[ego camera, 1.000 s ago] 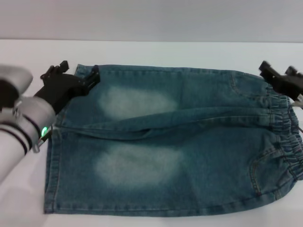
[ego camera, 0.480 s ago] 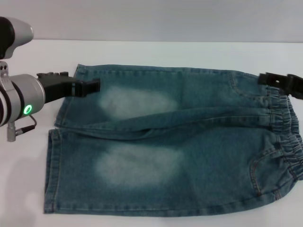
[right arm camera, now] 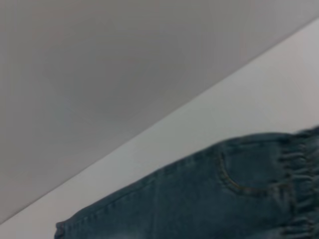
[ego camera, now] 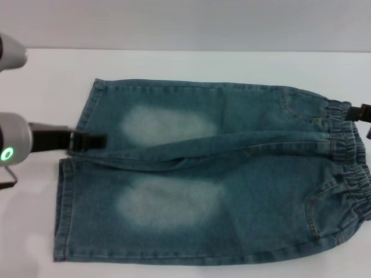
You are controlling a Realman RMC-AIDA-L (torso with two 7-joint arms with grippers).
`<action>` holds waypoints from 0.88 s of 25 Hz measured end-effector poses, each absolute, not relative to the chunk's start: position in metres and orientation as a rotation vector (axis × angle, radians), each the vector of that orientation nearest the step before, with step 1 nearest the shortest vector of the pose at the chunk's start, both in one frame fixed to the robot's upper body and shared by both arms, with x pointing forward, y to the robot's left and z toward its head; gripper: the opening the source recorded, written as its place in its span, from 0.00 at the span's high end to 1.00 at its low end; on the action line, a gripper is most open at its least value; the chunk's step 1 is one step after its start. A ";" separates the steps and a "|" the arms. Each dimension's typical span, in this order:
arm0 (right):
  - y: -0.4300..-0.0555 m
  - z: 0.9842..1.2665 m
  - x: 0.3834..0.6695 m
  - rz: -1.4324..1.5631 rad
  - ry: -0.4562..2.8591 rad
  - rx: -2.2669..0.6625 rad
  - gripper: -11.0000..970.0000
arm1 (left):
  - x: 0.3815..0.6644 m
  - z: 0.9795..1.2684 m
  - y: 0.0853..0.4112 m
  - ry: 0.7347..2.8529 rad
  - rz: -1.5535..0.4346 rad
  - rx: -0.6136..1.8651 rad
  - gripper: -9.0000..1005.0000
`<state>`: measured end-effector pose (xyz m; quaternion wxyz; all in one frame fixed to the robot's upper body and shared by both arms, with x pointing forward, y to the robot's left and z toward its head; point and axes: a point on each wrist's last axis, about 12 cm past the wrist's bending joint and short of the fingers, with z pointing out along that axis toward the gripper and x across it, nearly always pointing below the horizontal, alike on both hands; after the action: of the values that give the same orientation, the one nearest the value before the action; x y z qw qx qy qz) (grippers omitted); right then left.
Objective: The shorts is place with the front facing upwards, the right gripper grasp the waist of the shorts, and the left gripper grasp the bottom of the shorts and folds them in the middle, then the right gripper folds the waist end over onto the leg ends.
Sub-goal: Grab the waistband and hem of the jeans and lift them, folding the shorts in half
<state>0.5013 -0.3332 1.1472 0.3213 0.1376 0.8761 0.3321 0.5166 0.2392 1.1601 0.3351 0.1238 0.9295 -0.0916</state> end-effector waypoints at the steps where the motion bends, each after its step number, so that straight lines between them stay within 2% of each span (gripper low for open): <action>1: -0.337 1.145 0.497 0.866 2.306 0.374 0.19 | 0.513 1.160 0.241 2.447 -0.234 0.312 0.17; 3: -0.339 1.143 0.494 0.863 2.310 0.381 0.19 | 0.513 1.160 0.241 2.447 -0.234 0.312 0.17; 6: -0.342 1.140 0.490 0.858 2.318 0.390 0.19 | 0.499 1.158 0.249 2.581 -0.168 0.259 0.18; 15: -0.353 1.129 0.477 0.821 2.339 0.401 0.19 | 0.470 1.150 0.247 2.801 -0.157 0.231 0.18; 22: -0.356 1.123 0.474 0.821 2.347 0.393 0.19 | 0.452 1.144 0.243 2.880 -0.128 0.214 0.18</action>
<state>0.4743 -0.3560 1.1234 0.3071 0.1485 0.8872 0.3105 0.4517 0.2428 1.1442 0.1251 0.0733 0.9885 -0.0439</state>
